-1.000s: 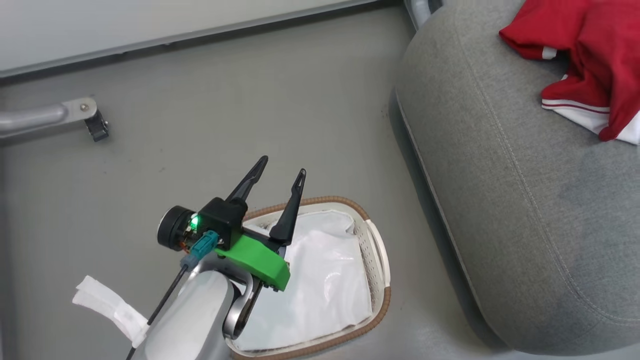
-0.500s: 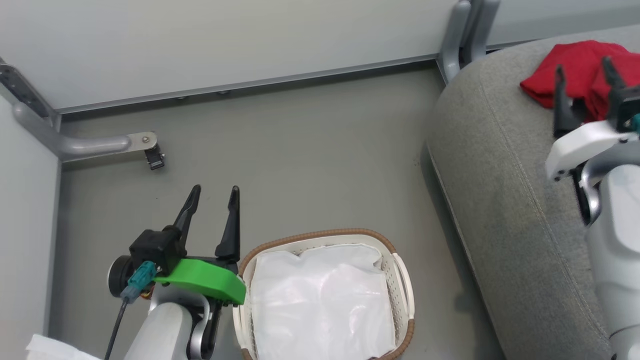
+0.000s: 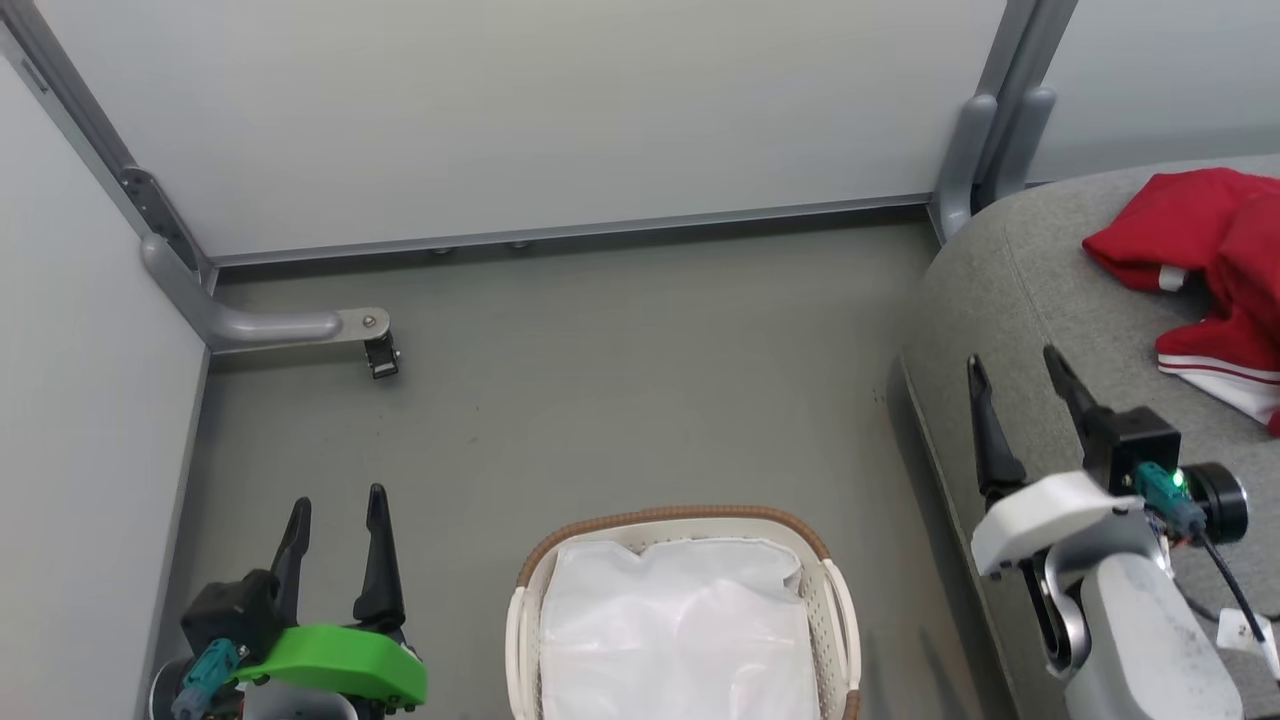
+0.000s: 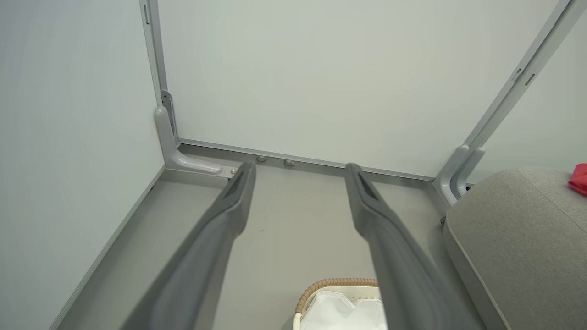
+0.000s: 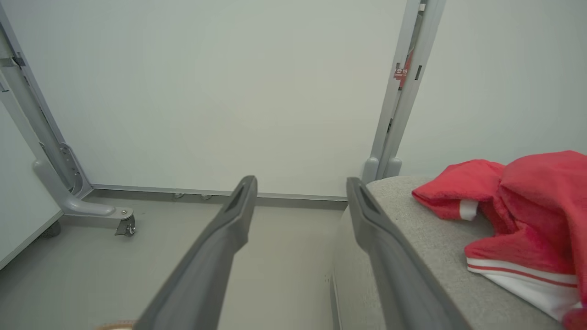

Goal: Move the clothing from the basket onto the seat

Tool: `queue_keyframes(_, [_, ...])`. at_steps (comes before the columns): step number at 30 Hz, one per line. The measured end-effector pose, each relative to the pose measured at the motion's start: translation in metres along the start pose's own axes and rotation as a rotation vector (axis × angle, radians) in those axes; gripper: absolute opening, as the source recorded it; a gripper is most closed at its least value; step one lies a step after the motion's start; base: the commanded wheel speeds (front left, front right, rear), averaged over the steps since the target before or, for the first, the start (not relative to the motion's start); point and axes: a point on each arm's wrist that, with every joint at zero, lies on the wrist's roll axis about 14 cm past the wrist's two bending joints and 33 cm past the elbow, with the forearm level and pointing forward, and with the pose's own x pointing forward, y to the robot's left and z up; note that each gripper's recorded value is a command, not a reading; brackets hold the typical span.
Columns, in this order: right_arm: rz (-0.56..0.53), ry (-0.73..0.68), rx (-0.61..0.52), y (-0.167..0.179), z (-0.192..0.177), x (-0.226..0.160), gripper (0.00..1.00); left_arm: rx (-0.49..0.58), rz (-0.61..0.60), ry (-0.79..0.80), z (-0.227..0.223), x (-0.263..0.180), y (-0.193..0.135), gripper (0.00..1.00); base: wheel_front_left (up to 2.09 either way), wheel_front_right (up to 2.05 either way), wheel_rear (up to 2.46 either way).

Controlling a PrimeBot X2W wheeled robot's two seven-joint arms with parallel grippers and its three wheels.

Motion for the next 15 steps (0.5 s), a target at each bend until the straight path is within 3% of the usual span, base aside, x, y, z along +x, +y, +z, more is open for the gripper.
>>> queue_keyframes(6, [0.033,0.026,0.063,0.017,-0.011,-0.031,1.0,-0.009,0.008,0.001,-0.002,-0.012,0.002,1.0,0.0,0.0,0.0])
queue_keyframes(15, [0.014,0.048,0.09,0.013,-0.019,-0.052,1.0,-0.02,0.004,0.023,-0.01,-0.02,0.001,1.0,0.0,0.0,0.0])
